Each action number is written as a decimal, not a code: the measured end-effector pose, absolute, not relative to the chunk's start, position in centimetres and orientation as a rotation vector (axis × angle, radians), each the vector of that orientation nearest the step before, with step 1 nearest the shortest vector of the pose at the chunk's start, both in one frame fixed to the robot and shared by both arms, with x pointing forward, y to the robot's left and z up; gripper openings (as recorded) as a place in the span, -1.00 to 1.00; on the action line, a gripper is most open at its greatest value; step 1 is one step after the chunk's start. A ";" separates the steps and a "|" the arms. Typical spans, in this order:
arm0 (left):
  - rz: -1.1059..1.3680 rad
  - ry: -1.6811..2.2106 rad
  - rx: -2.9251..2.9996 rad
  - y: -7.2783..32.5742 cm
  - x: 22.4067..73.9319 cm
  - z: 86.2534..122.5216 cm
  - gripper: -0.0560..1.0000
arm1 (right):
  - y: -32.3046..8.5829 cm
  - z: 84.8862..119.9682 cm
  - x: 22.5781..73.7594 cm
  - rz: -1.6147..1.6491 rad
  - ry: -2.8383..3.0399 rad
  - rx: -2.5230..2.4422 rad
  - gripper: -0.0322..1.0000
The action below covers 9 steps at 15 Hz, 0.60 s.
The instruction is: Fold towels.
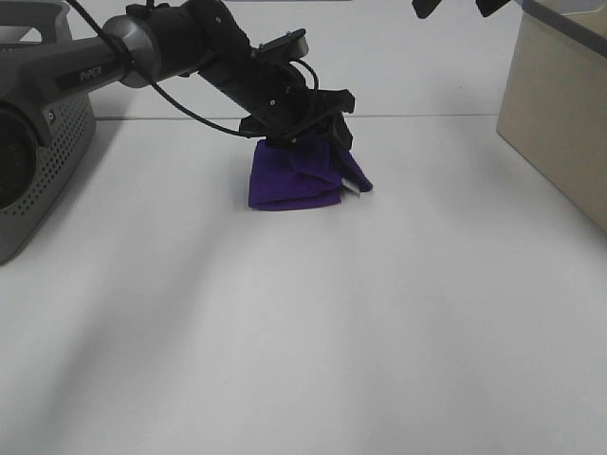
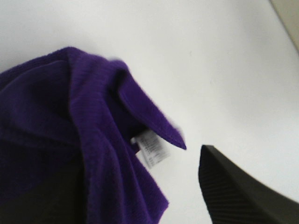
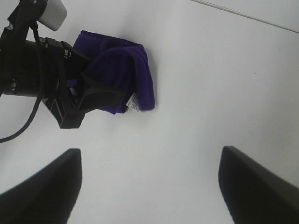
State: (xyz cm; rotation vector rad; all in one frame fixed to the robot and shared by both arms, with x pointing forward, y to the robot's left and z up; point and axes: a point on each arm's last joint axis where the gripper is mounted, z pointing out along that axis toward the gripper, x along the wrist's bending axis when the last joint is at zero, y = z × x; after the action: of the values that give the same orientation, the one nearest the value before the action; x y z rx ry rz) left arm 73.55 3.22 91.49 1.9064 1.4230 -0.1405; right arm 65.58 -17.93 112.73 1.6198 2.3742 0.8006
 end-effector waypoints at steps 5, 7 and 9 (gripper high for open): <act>-0.255 1.406 1.656 2.1 74.0 92.9 0.23 | -18.2 115.1 64.3 0.850 2.338 1.582 0.59; -0.304 1.361 1.594 1.7 74.1 93.6 0.23 | -18.4 116.0 63.7 0.868 2.323 1.568 0.59; -0.336 1.271 1.522 1.3 74.1 94.5 0.23 | -18.4 116.4 63.5 0.876 2.316 1.561 0.59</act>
State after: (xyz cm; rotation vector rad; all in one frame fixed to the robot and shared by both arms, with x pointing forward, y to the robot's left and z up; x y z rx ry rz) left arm 74.14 1.26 94.48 1.5216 1.2714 -0.3363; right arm 63.47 -18.42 116.41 1.5611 2.3164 0.8765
